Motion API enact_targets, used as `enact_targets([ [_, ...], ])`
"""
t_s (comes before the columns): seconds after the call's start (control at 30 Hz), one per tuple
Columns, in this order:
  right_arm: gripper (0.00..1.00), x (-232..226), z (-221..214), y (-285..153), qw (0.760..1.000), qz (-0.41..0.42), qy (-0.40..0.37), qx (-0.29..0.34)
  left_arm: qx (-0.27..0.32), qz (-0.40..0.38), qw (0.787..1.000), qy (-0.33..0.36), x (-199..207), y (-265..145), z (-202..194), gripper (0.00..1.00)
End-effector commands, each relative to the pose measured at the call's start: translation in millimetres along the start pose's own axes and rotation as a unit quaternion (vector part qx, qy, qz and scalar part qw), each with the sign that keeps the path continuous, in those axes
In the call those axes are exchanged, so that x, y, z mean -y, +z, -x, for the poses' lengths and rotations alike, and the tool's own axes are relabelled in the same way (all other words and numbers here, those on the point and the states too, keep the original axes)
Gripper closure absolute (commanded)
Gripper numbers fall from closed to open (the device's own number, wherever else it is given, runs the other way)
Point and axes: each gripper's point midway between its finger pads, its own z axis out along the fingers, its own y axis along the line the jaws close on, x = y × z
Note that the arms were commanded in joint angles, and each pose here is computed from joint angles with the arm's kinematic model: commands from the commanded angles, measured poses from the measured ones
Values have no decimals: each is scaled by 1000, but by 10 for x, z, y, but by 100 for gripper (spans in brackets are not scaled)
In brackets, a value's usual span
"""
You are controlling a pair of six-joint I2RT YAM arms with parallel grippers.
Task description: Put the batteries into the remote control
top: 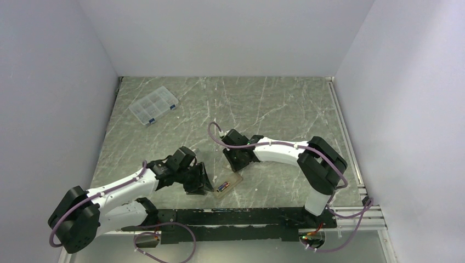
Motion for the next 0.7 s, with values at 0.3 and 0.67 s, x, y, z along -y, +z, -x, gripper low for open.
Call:
enact_targets([
  [0.3,77,12,24,23,1000,-5,-2,-2,12,-29,999,20,164,-46,59,47],
  [0.67,76,-35,133,9,1000,2,-12,6,11,-30,999,19,173,-33,67,47],
])
